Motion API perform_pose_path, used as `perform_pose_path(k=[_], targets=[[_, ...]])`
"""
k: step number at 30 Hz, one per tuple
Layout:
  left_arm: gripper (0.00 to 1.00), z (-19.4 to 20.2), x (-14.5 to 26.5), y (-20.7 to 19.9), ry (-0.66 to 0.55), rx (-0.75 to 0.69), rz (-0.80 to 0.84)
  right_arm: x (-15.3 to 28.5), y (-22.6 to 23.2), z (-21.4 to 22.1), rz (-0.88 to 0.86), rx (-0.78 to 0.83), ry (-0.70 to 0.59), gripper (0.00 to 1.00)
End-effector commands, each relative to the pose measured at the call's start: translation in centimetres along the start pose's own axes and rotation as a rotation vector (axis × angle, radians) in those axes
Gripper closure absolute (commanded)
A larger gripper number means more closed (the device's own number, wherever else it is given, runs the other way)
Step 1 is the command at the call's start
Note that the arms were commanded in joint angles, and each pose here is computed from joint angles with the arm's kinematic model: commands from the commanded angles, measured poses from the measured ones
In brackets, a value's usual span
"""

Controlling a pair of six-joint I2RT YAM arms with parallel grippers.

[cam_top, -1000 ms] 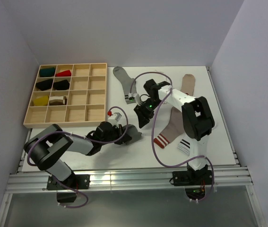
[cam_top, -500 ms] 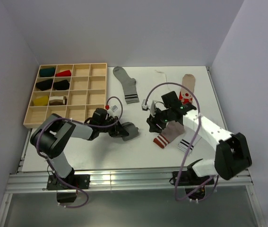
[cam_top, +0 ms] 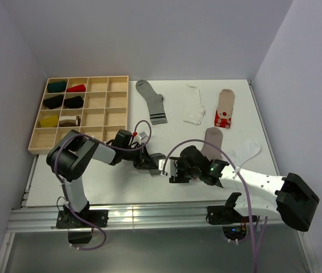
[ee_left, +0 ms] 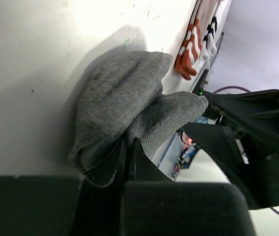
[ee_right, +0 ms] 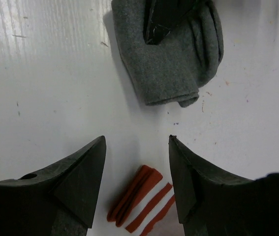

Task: Roll the socks
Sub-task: Roll the sock at the center of the board.

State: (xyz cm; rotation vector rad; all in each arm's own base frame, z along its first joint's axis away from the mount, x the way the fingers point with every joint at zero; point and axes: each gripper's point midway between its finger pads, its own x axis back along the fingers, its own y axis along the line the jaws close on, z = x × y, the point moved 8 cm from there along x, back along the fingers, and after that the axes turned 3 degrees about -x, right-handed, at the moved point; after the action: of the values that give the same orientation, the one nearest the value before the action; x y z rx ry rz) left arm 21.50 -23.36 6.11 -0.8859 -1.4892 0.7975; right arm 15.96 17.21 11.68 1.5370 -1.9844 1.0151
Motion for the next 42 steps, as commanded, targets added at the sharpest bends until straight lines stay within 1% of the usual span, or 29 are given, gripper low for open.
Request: perform_pose_path(k=[1,3,9,17,29,38,42], targets=[[1.0,2.5,-0.1,2.6,0.095,0.114,-0.089,-0.4,-0.9,-1.7,0.149,0.116,-0.058,0.39],[1.0,2.8,-0.1,2.8,0.112,0.119,-0.1,-0.8,0.1,-1.9,0.151,0.163,-0.061,0.39],[1.0,3.4,-0.9,2.5,0.163,0.104,-0.099,-1.5,1.6,-2.7,0.128,0.213,-0.078,0.38],[1.0,3.2,-1.3,2.5,0.175,0.096,-0.102,-3.0,3.1,-3.2,0.071,0.257,-0.056,0.38],[1.0,3.1,-1.3,2.4,0.176,0.077,-0.106,-4.7,2.8,-3.6,0.086,0.259,-0.001,0.41],[1.0,2.8,-1.1,1.8,0.169,0.045,-0.096,-5.6,2.5,-3.6,0.029,0.213,0.04,0.51],[1.0,2.5,-1.1,1.4,0.16,0.033,-0.089,-5.5,2.0,-3.6,-0.039,0.159,0.048,0.64]])
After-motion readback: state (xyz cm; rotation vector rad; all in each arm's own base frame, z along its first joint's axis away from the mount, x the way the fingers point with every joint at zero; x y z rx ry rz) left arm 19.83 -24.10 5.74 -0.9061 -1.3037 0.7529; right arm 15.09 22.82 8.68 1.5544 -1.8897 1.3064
